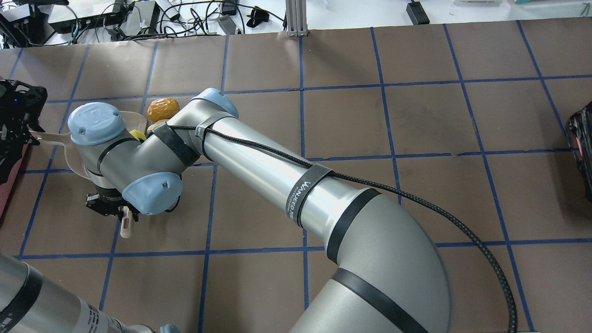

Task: Sweep and dump trash in nearest bin
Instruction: 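Sweep the sponge piece into the dustpan with the brush in the right gripper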

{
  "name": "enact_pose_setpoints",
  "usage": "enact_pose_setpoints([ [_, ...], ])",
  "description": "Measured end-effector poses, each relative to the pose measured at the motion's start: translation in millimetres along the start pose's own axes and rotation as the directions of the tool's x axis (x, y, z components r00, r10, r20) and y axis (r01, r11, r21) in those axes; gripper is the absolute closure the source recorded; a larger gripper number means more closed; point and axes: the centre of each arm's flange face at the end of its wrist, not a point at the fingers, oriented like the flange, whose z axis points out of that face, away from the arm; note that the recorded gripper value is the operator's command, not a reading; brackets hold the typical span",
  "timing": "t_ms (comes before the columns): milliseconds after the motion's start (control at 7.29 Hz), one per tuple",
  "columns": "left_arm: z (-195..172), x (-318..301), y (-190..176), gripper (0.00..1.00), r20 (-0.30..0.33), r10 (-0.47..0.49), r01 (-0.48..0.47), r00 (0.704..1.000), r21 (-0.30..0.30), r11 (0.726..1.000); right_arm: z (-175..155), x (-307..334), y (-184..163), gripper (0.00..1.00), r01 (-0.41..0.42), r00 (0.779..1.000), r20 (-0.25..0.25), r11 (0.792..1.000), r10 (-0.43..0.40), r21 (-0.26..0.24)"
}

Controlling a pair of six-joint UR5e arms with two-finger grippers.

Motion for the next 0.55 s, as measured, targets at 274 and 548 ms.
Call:
enact_pose_setpoints([
  [274, 0.4, -0.2, 0.0, 1.00, 0.000, 0.000, 0.000, 1.000, 0.000, 1.000, -36.2, 23.4, -9.9, 1.00, -0.155, 0.987, -0.052, 0.988, 0.154, -0.019],
  [548, 0.4, -0.4, 0.2, 1.00, 0.001, 0.000, 0.000, 1.000, 0.000, 1.000, -64.9, 51.8, -34.4, 1.00, -0.272, 0.960, -0.068, 0.962, 0.271, -0.007],
])
